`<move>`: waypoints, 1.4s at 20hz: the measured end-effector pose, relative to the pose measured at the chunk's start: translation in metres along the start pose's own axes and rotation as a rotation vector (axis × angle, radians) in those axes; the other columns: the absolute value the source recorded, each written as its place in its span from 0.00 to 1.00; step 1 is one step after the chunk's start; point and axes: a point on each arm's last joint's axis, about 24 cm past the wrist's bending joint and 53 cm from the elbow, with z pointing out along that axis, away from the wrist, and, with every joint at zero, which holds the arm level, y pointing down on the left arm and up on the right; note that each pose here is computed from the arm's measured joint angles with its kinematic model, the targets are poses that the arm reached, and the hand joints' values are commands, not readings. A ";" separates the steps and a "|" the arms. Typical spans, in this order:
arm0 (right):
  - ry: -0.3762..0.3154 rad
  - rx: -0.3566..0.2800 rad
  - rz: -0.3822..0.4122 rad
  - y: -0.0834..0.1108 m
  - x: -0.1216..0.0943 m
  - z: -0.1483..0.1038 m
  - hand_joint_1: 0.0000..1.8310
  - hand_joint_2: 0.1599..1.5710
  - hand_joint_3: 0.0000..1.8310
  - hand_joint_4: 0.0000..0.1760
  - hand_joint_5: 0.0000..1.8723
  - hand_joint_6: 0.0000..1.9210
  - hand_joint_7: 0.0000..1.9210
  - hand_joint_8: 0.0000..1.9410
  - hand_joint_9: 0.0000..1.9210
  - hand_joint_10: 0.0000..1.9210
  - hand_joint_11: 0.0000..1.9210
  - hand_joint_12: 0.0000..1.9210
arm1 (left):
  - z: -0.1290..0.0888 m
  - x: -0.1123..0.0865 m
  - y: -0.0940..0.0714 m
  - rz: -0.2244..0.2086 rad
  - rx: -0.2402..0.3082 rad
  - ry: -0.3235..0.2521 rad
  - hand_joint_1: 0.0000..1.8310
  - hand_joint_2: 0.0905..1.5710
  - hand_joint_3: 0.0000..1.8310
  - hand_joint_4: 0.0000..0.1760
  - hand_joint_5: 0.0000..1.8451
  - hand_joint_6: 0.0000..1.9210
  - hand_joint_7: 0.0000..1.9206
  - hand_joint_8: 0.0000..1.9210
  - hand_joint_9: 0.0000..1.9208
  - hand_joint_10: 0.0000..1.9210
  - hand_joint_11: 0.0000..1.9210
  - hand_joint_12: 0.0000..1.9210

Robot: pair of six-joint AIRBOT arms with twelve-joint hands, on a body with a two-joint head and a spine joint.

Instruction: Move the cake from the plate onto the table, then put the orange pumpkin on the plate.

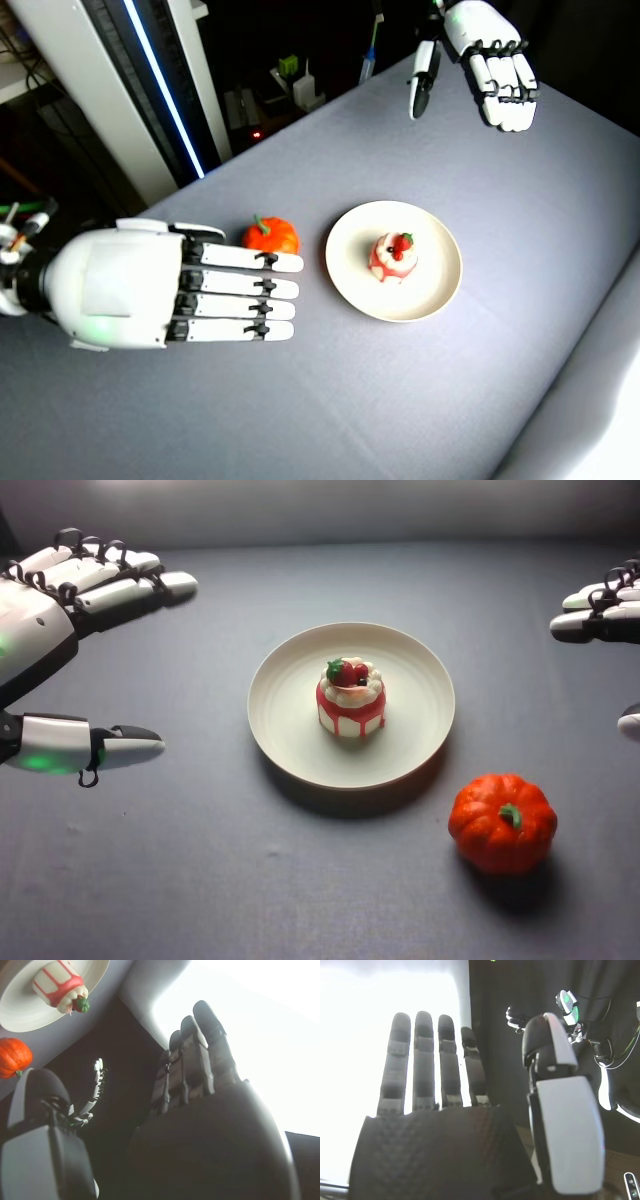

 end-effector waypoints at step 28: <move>-0.057 0.033 0.025 -0.016 -0.014 0.003 0.41 0.84 0.00 0.00 0.20 0.00 0.19 0.00 0.19 0.00 0.05 0.45 | 0.142 0.045 -0.041 0.084 0.083 0.152 0.45 0.54 0.00 0.18 0.24 0.00 0.27 0.00 0.28 0.00 0.19 0.29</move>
